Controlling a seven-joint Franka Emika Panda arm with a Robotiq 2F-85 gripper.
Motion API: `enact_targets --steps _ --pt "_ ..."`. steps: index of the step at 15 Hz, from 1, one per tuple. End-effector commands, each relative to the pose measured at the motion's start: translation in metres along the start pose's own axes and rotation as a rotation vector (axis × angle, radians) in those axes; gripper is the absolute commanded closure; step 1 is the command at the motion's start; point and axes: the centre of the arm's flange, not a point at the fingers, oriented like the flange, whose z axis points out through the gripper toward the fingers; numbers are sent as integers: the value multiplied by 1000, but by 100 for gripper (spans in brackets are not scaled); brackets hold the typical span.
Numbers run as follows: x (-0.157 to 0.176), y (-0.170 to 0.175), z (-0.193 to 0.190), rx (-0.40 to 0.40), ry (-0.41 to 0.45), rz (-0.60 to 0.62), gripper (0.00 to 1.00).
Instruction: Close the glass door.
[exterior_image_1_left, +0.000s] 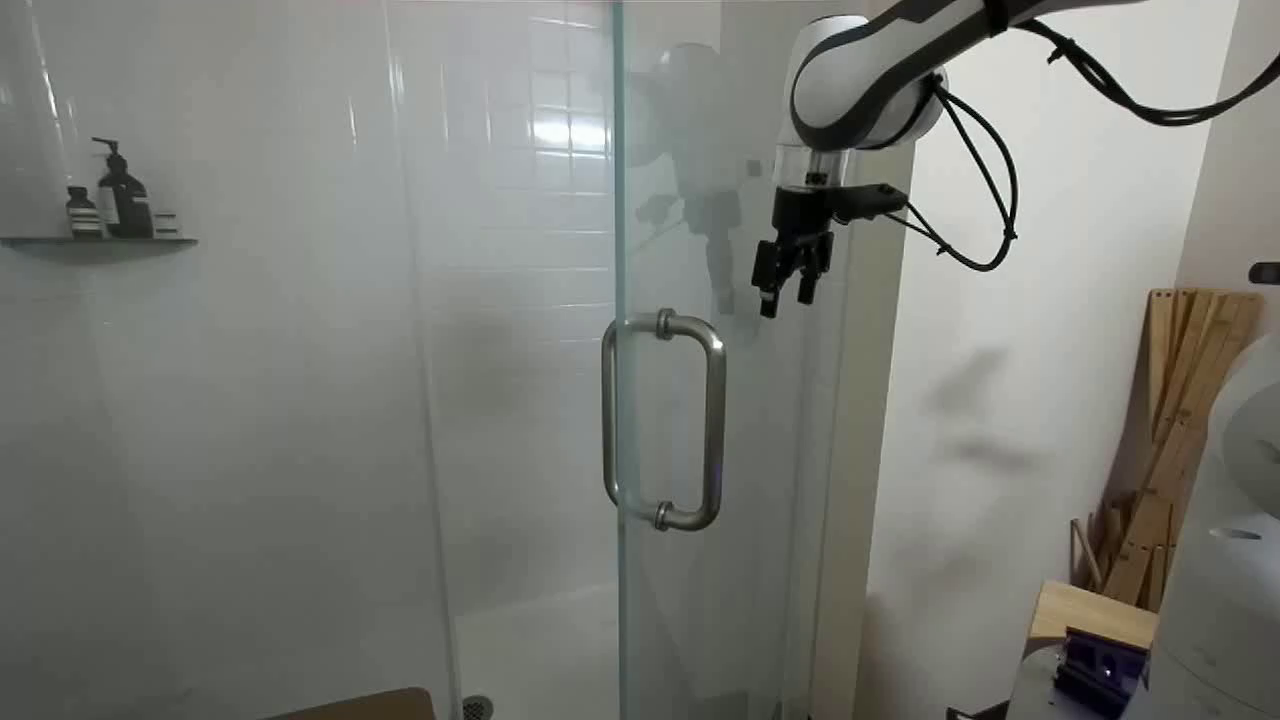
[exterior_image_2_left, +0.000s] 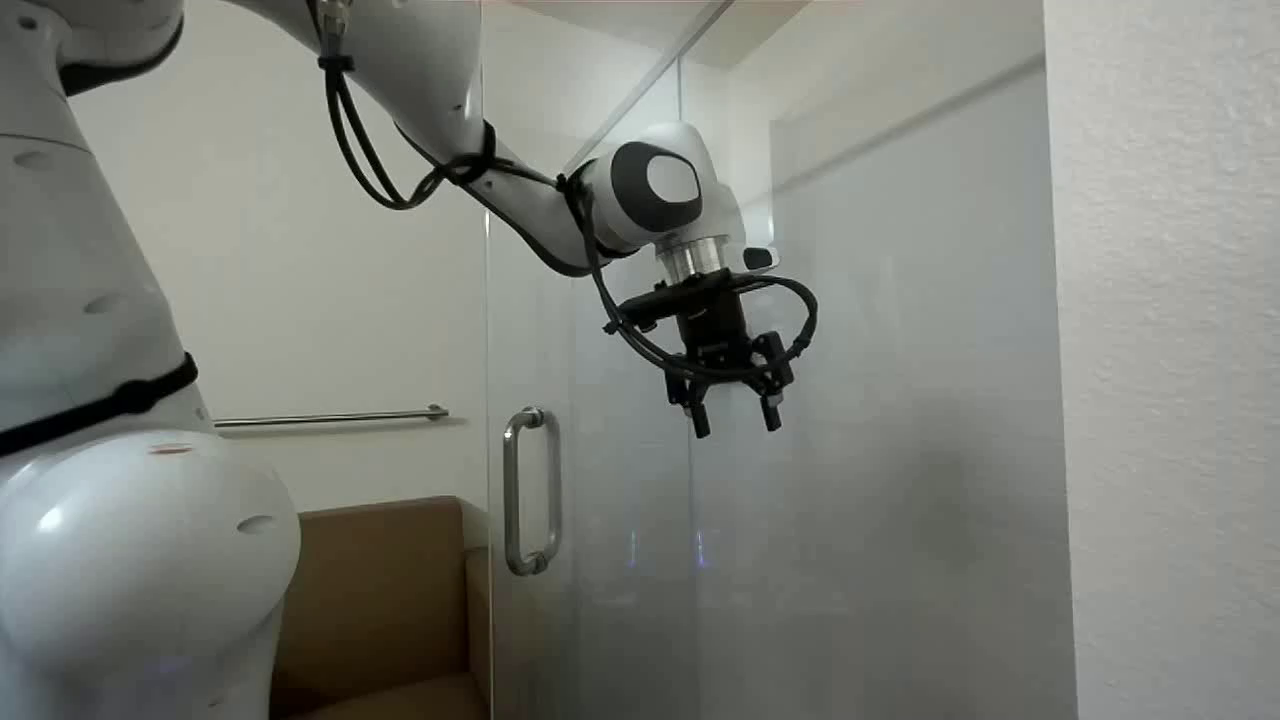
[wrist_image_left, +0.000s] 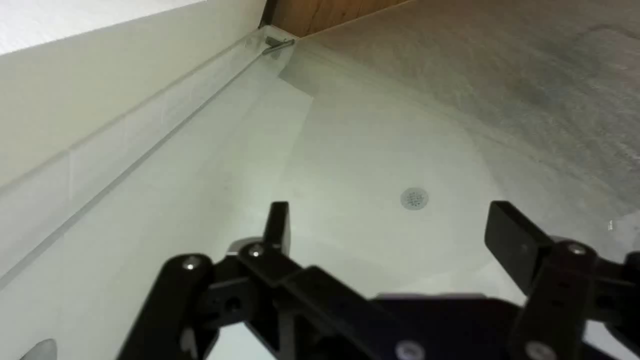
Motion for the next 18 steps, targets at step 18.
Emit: enact_targets --steps 18 --pt "-7 -7 -3 -6 -27 -10 0"
